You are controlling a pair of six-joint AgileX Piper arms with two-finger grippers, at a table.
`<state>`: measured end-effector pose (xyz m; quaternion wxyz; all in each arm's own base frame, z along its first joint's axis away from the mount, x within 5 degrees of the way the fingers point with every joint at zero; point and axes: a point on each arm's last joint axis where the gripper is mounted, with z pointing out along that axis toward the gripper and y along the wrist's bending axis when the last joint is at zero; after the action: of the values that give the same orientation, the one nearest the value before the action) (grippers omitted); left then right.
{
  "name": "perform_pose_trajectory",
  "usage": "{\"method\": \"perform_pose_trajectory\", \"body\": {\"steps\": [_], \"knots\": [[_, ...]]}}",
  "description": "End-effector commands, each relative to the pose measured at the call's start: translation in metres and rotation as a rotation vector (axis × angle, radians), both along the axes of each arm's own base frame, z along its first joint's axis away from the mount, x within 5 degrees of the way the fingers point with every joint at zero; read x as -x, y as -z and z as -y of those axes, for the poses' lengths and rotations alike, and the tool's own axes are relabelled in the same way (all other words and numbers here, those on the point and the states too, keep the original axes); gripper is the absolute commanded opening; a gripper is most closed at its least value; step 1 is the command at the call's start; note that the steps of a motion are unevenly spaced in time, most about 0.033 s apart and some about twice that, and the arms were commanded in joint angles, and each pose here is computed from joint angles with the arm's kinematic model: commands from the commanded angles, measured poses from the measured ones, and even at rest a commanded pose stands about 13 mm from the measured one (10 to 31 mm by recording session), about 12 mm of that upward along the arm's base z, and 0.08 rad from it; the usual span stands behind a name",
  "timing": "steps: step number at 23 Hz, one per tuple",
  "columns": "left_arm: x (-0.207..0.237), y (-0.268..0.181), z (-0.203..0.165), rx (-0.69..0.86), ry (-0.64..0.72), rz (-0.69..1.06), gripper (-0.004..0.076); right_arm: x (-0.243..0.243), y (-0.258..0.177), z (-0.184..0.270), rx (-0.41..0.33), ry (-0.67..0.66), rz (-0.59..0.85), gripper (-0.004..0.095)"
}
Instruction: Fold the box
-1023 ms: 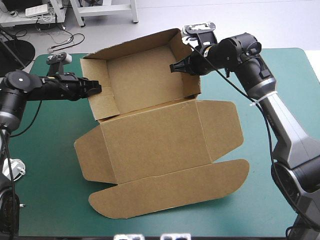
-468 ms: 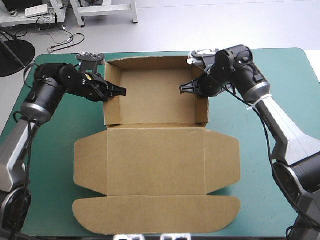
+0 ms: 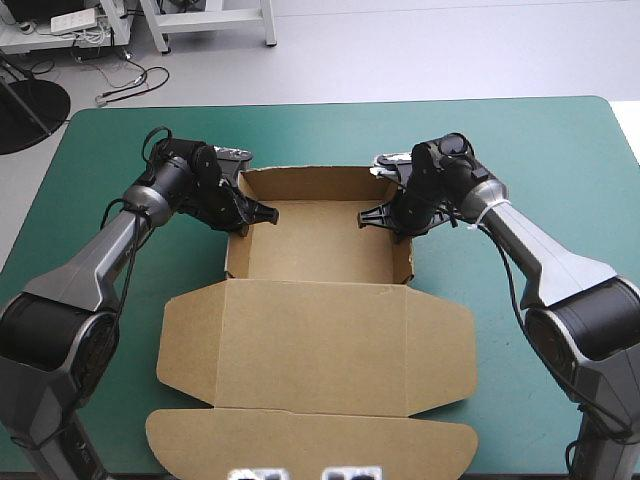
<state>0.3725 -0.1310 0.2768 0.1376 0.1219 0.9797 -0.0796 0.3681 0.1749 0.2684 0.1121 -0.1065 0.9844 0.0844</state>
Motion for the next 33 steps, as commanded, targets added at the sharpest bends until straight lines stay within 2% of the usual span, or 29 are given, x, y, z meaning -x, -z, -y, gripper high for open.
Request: {"method": "perform_pose_trajectory", "body": {"steps": [1,5,7,8,9,10,11,13,14,16,21,25,30,33], "knots": [[0.005,-0.017,0.019,0.119,0.025,0.043,-0.0009,0.001,-0.024,-0.013,-0.112,-0.043,0.120,-0.0018],[0.003,-0.017,0.019,0.099,0.096,0.075,0.0000,0.000,-0.023,-0.007,-0.032,-0.075,0.135,0.0032],[0.003,-0.017,0.019,0.083,0.153,0.090,0.0048,0.002,-0.021,-0.002,0.024,-0.088,0.109,0.0190],[0.003,-0.017,0.020,0.090,0.156,0.089,0.0108,0.004,-0.020,0.001,0.059,-0.094,0.089,0.0323],[0.003,-0.017,0.020,0.090,0.156,0.089,0.0144,0.004,-0.020,0.002,0.072,-0.097,0.081,0.0388],[0.003,-0.017,0.020,0.089,0.157,0.088,0.0228,0.005,-0.020,0.004,0.095,-0.100,0.077,0.0475],[0.003,-0.017,0.020,0.089,0.157,0.088,0.0263,0.004,-0.020,0.005,0.107,-0.101,0.078,0.0502],[0.001,-0.018,0.020,0.095,0.151,0.115,0.0427,0.002,-0.030,0.008,0.139,-0.099,0.099,0.0521],[0.000,-0.019,0.021,0.098,0.148,0.128,0.0449,0.001,-0.035,0.009,0.147,-0.099,0.111,0.0522],[-0.002,-0.020,0.021,0.103,0.145,0.149,0.0453,-0.001,-0.053,0.010,0.158,-0.094,0.153,0.0521],[-0.007,-0.051,0.015,0.044,0.164,0.234,0.0453,0.007,-0.110,0.014,0.093,-0.080,0.320,0.0511],[-0.009,-0.082,0.011,0.008,0.151,0.300,0.0453,0.024,-0.140,0.025,0.103,-0.090,0.408,0.0501],[0.003,-0.150,0.001,-0.034,0.148,0.412,0.0435,0.062,-0.188,0.043,0.023,0.002,0.517,0.0480],[0.016,-0.190,-0.005,0.001,0.114,0.530,0.0365,0.074,-0.201,0.051,-0.022,0.060,0.544,0.0480]]}}
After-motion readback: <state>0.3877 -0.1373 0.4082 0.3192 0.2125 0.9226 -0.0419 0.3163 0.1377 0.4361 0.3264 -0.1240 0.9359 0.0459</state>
